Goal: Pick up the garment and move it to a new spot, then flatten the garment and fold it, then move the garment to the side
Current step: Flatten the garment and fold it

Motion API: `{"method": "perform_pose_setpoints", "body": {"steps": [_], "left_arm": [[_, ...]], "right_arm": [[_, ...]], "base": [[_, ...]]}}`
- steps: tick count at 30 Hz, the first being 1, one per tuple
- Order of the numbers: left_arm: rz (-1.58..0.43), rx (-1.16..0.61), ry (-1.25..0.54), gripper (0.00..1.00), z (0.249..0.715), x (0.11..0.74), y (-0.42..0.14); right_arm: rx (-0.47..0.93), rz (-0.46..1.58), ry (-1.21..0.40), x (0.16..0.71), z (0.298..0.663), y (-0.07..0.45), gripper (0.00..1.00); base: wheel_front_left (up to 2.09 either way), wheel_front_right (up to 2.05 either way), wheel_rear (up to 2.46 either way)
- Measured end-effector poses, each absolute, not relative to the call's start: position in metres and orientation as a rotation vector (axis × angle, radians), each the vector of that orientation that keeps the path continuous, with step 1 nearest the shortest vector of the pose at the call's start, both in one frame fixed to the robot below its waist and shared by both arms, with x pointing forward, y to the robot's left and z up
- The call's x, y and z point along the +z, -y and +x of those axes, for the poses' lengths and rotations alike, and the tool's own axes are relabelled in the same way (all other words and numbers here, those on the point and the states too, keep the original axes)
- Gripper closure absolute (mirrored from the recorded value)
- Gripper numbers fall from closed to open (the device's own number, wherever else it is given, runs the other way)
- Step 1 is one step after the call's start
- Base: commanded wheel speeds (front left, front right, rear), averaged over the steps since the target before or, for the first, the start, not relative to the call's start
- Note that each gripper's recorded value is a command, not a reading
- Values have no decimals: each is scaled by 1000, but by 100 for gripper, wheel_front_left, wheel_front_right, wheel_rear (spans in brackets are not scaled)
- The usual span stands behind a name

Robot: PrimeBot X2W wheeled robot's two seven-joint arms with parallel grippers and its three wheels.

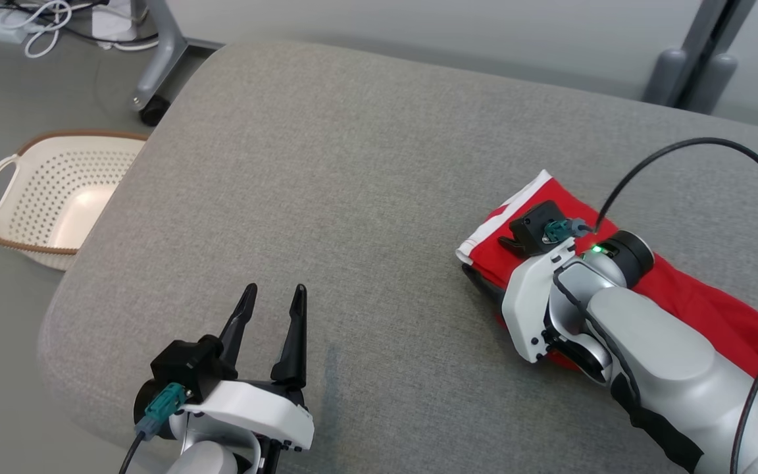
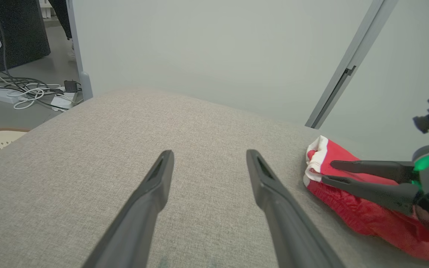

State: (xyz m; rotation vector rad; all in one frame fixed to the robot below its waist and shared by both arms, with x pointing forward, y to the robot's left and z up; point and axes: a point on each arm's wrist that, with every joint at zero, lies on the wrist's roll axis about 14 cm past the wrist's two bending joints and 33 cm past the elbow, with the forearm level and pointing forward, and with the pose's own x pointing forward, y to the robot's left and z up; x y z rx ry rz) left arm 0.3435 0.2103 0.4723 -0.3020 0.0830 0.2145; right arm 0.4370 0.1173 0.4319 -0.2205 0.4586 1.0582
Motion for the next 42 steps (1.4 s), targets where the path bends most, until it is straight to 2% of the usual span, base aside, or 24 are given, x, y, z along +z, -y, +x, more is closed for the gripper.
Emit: {"method": "perform_pose_setpoints", "body": {"steps": [8,9,10,11,12,14,15,24,30,36,42], "left_arm": [[-301,259,-111,0,341,461,-220],[-303,258,-111,0,341,460,-220],[-302,258,-111,0,342,460,-221],[-300,258,-110,0,342,460,-221],[-301,259,-110,0,342,460,-221],[-299,258,-108,0,343,460,-221],[-298,256,-106,0,344,461,-221],[-291,197,-83,0,353,468,-210],[-276,148,-80,0,354,471,-201],[-264,53,-70,0,364,483,-178],[-268,-29,-96,0,369,483,-153]], "right_arm": [[1055,-253,-492,410,449,-129,0],[1047,-246,-486,411,451,-129,13],[1042,-242,-479,411,452,-130,36],[1035,-239,-473,412,454,-129,54],[1026,-233,-466,413,456,-128,58],[1007,-223,-454,415,459,-126,83],[998,-214,-446,417,461,-124,100],[929,-62,-315,452,467,-112,100],[895,110,-232,477,448,-93,100],[768,287,-206,496,431,-20,100],[787,317,-313,497,380,26,100]], "base": [[0,0,0],[0,0,0],[0,0,0],[0,0,0],[0,0,0],[0,0,0],[0,0,0],[0,0,0],[0,0,0],[0,0,0],[0,0,0]]}}
